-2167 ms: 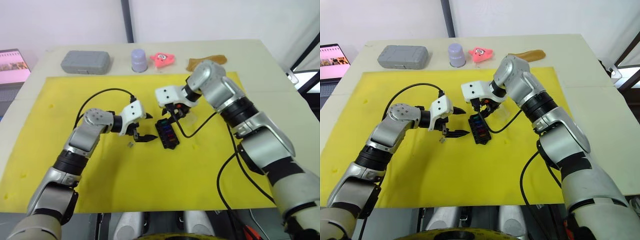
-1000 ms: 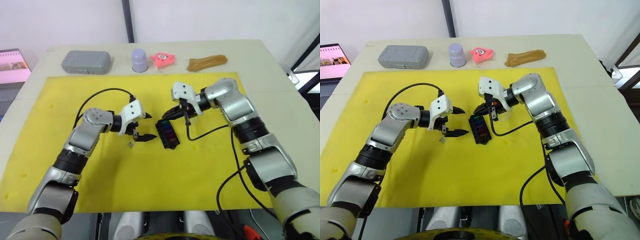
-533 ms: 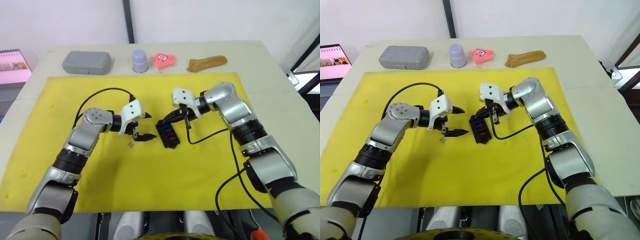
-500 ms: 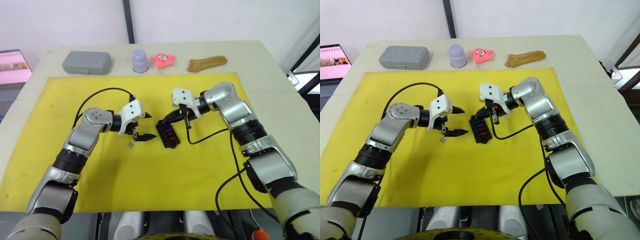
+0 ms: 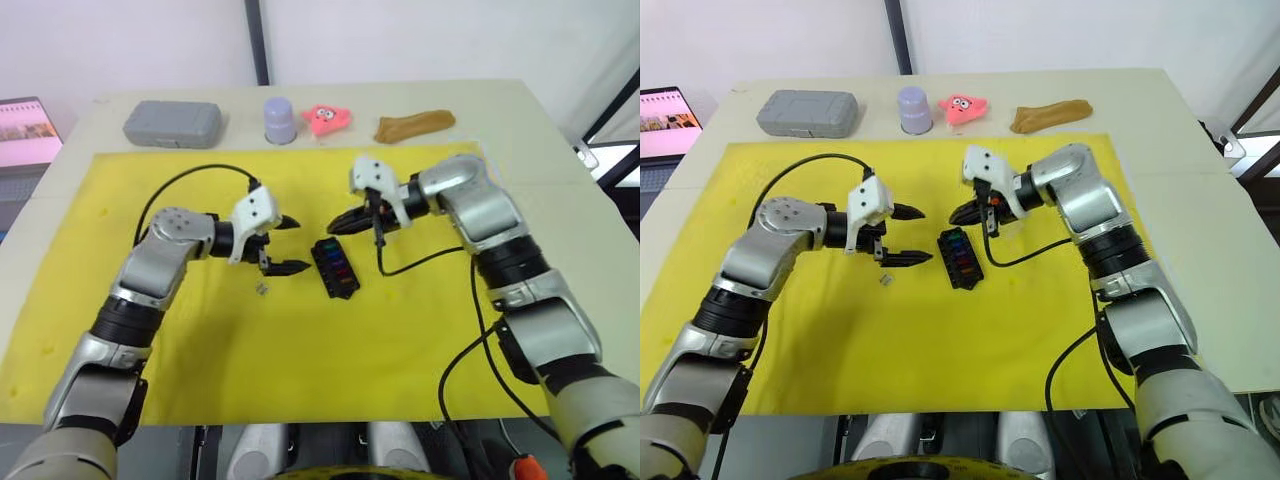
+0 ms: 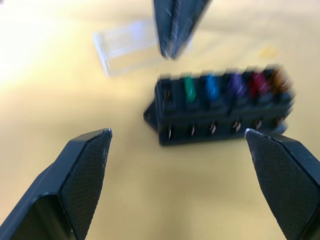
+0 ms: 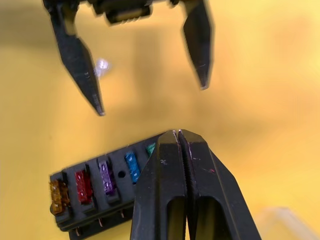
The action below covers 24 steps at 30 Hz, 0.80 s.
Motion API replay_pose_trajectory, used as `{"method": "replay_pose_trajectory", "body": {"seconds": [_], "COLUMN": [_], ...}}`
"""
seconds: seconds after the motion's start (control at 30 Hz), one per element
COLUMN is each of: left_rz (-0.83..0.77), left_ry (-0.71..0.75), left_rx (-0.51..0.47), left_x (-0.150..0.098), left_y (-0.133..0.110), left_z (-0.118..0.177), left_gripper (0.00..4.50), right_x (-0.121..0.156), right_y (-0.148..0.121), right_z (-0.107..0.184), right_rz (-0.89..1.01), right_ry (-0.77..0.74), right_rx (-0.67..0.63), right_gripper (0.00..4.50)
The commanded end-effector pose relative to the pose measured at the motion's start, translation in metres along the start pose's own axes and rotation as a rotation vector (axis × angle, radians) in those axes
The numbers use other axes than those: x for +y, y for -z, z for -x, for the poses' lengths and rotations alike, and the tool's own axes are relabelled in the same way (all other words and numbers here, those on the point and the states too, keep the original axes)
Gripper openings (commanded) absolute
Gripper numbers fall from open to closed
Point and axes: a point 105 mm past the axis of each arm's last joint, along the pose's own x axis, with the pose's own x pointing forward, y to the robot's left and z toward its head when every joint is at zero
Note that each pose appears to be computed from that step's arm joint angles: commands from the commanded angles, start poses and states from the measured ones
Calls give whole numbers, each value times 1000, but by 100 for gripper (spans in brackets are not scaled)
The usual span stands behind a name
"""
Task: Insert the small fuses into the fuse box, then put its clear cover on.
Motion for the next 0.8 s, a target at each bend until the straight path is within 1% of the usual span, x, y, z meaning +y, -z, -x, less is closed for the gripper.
{"method": "replay_pose_trajectory", "body": {"seconds": [0.03,0.13,0.2,0.27,0.33,0.37,0.4,0.43,0.47,0.5,0.6,0.67,0.8], "left_rz": [7,55,83,102,152,165,178,190,206,223,257,277,298], "left_ry": [-13,-38,-54,-61,-86,-93,-113,-137,-163,-189,-234,-257,-279], "left_rx": [-41,25,74,92,119,126,141,156,183,214,280,319,347], "left_x": [-4,-12,-19,-25,-30,-32,-31,-30,-28,-26,-25,-23,-23], "left_y": [-15,-5,1,2,8,10,13,15,19,24,37,48,56], "left_z": [26,57,76,87,110,114,122,130,141,154,179,193,209], "left_gripper": [450,450,450,450,450,450,450,450,450,450,450,450,450], "right_x": [1,6,12,15,20,22,24,26,27,27,28,31,31], "right_y": [-19,-16,-4,11,25,30,33,36,41,48,61,68,76], "right_z": [26,49,66,83,108,116,124,132,144,158,182,190,197], "right_rz": [100,200,237,227,201,191,176,160,149,111,40,22,9], "right_ry": [87,163,176,176,186,189,193,201,220,243,297,316,347], "right_rx": [-58,-61,-3,72,140,156,169,184,217,246,288,317,329], "right_gripper": [7,7,7,7,61,91,144,186,249,286,446,446,446]}}
